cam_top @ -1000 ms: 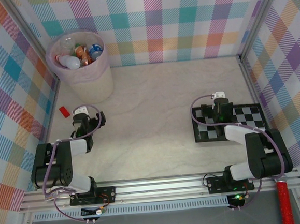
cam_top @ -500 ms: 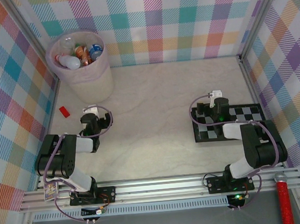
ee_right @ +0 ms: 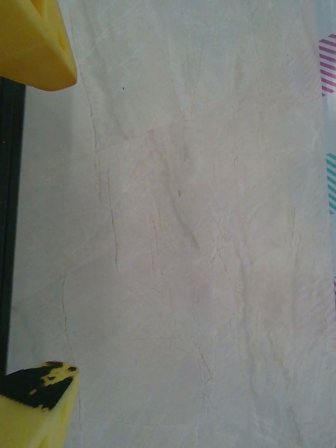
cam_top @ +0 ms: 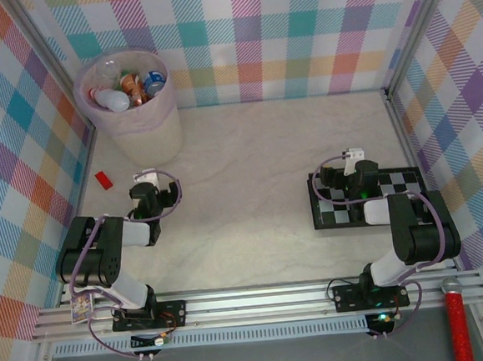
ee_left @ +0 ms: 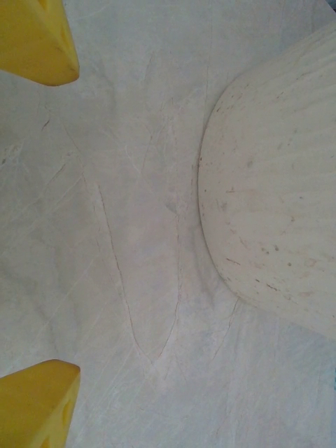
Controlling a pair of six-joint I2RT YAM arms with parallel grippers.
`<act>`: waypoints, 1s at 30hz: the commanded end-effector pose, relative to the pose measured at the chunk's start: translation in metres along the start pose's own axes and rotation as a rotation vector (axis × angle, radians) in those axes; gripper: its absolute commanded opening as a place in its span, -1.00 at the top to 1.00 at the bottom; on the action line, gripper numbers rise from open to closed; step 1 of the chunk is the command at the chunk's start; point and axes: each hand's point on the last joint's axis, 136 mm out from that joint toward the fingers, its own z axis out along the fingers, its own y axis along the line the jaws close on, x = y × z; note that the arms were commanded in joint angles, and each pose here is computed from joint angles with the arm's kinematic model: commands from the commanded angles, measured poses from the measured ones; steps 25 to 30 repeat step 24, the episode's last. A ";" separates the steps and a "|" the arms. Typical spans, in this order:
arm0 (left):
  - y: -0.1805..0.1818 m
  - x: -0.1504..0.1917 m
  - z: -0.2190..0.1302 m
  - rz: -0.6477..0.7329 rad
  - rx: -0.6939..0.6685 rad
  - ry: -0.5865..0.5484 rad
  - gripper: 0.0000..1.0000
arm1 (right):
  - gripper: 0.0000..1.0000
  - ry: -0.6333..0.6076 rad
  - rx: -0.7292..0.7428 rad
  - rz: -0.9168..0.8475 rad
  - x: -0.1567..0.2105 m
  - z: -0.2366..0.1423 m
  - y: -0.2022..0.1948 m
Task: Put the plastic bottles in the bin
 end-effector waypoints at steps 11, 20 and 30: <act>0.001 -0.012 0.000 0.003 -0.006 -0.048 -0.99 | -0.98 -0.048 -0.029 0.009 -0.013 -0.001 0.006; 0.001 -0.012 0.000 0.004 -0.006 -0.048 -0.99 | -0.98 -0.044 -0.030 0.009 -0.013 0.000 0.006; 0.001 -0.012 0.000 0.003 -0.006 -0.047 -0.99 | -0.98 -0.050 -0.019 0.013 -0.012 -0.001 0.004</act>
